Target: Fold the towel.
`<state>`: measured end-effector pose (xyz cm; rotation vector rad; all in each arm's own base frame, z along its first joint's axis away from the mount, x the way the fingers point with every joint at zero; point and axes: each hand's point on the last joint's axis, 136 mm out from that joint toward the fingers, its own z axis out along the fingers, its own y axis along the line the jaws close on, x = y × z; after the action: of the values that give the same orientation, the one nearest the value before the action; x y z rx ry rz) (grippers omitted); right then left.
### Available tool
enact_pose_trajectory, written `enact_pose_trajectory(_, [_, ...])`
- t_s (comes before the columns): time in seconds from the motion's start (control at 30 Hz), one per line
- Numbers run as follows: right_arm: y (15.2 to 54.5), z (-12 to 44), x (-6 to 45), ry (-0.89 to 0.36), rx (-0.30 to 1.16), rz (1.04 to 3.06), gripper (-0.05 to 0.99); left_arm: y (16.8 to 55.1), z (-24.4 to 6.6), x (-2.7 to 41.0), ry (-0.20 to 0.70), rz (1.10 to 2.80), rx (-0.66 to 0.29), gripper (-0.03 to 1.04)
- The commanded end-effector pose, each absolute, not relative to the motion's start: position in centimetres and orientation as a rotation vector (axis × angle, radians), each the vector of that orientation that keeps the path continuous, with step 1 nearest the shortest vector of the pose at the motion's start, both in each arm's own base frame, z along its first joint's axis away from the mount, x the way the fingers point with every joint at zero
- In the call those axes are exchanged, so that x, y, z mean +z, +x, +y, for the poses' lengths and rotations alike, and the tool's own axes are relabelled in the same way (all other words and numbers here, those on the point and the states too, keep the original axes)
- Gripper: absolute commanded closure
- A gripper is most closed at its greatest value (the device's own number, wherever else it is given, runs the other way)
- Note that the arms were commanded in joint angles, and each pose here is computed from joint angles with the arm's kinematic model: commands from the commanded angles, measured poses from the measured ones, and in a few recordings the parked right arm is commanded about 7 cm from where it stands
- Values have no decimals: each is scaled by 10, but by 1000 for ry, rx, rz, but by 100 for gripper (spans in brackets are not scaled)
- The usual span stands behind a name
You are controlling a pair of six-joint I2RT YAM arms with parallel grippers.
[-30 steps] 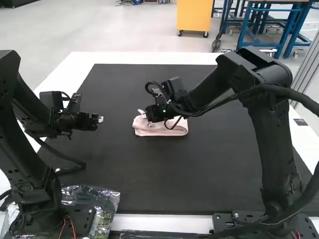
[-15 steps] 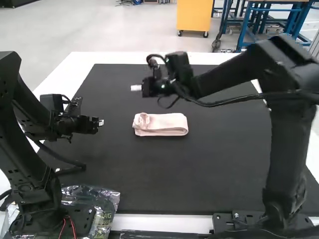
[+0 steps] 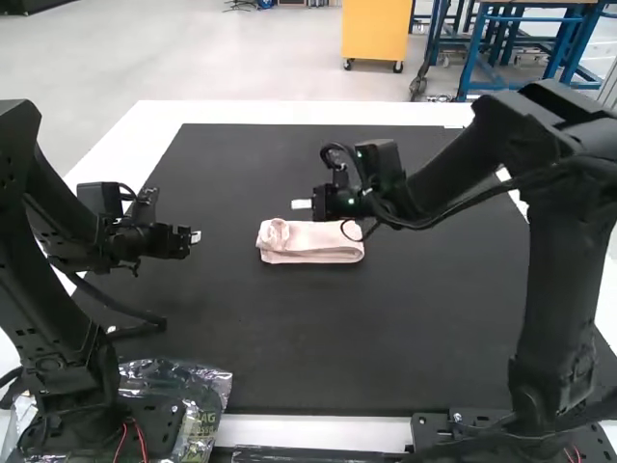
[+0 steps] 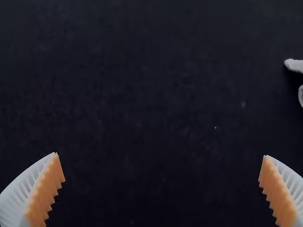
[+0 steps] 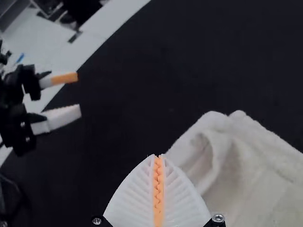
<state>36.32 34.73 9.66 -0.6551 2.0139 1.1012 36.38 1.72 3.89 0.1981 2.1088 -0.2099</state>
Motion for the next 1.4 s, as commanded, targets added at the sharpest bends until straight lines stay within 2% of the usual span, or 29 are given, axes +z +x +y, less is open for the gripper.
enact_pose_trajectory(0.0, [364, 351, 94, -692, 1108, 1979, 96, 365, 14, 46, 205, 2081, -226, 4])
enact_pose_trajectory(0.27, [371, 355, 62, -714, 1101, 1988, 96, 365, 13, 47, 203, 2077, -230, 4])
enact_pose_trajectory(1.13, [390, 382, 6, -756, 1123, 2016, 96, 368, 12, 53, 181, 2050, -254, 4])
enact_pose_trajectory(1.37, [388, 385, -27, -797, 1074, 2067, 96, 368, 11, 53, 164, 2052, -269, 4])
